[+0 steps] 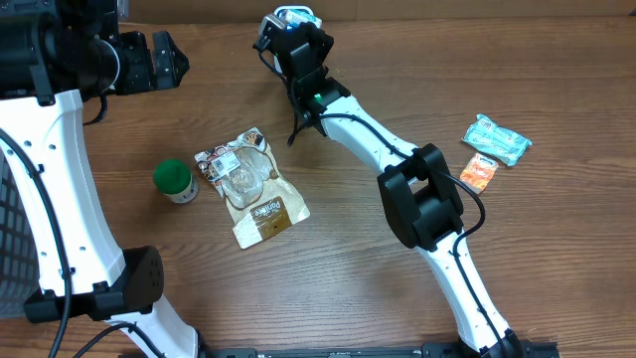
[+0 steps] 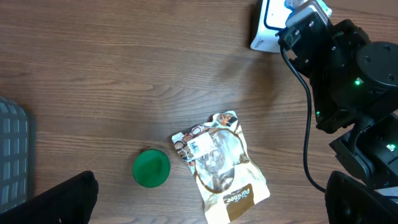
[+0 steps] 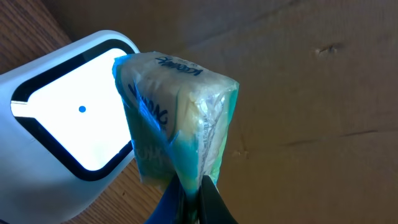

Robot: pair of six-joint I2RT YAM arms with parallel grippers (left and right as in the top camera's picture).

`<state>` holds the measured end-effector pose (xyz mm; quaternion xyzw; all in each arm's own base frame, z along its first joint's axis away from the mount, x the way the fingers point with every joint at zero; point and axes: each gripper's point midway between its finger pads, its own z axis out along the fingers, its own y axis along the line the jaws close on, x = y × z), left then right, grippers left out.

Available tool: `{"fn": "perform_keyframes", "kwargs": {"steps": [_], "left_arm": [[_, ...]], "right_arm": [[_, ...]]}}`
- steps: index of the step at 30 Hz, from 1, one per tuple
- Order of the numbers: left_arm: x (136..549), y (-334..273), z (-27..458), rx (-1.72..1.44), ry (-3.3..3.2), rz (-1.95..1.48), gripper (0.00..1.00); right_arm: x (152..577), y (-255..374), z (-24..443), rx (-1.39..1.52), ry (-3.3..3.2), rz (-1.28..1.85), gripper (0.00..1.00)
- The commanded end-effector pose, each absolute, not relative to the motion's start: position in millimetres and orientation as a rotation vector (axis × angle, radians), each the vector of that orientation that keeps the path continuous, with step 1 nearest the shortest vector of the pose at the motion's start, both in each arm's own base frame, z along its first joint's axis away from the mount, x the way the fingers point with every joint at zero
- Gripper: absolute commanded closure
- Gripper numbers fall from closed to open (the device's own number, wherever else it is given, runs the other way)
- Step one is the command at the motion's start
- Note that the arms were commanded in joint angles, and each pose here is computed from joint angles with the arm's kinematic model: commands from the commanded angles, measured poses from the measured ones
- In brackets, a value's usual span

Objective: Scan the item barcode
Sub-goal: 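Lift the Kleenex pack and hold it in front of the scanner, then carry the Kleenex pack to the right-side pile and release it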

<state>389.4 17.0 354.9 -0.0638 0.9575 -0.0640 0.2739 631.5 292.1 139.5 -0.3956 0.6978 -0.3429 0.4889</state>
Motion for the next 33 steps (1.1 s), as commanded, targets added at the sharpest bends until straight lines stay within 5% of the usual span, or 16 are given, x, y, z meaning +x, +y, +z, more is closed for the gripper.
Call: {"fn": "perform_keyframes", "kwargs": {"steps": [1,12,19,27,33], "left_arm": [[390,19,357,-0.151,2.567,-0.16,0.0],[390,19,357,-0.151,2.567,-0.16,0.01],[390,19,357,-0.151,2.567,-0.16,0.01],[390,19,357,-0.151,2.567,-0.16,0.0],[390,19,357,-0.151,2.567,-0.16,0.01]], "right_arm": [[632,292,146,-0.918,1.697,-0.828,0.96],[595,284,265,-0.501,1.81,-0.394,0.96],[518,262,304,-0.355,2.099,0.057,0.96],[426,143,228,0.194,2.74,0.065,0.96],[410,68,158,0.448,2.943,-0.052,0.96]]}}
